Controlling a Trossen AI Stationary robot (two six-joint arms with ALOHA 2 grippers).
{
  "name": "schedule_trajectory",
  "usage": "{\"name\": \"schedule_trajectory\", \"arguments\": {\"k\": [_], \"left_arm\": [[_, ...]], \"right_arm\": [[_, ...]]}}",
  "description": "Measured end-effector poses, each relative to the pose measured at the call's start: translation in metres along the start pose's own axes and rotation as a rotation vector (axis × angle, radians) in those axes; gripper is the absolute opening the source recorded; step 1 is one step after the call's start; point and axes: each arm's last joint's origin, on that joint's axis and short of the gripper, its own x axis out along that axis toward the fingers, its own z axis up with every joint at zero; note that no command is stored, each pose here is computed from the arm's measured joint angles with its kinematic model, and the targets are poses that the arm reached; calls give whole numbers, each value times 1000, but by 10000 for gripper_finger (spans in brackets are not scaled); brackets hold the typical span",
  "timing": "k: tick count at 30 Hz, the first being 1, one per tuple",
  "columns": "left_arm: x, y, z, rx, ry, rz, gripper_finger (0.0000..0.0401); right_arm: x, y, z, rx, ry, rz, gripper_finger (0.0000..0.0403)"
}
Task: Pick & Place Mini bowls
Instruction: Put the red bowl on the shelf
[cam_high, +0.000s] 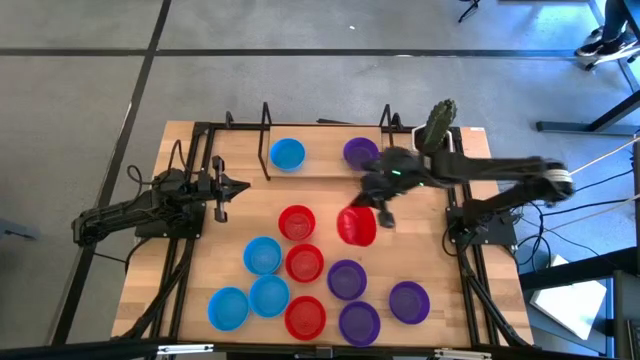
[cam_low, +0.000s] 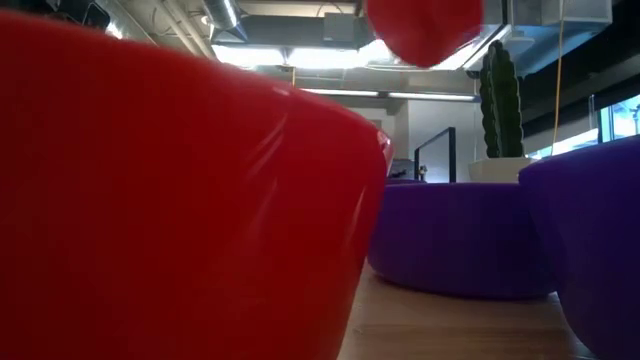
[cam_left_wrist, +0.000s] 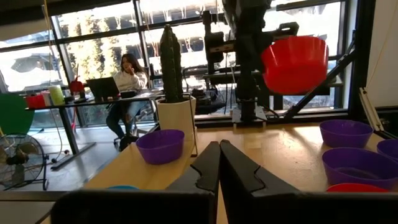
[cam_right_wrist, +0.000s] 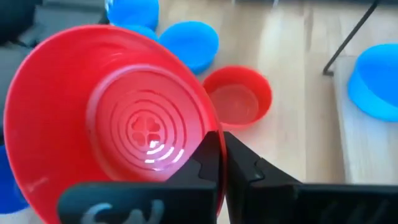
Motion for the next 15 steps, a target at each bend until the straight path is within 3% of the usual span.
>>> {"name": "schedule_trajectory", "arguments": {"k": [4, 10, 15], "left_arm": [[0, 0, 0, 0, 1, 13, 4], [0, 1, 0, 0, 2, 18, 4], [0, 1, 0, 0, 3, 18, 7]], "right_arm": [[-20, 15, -38, 7, -186, -40, 4], [-20, 28, -103, -36, -439, -95, 4], [-15, 28, -141, -11, -493, -187, 4]]}}
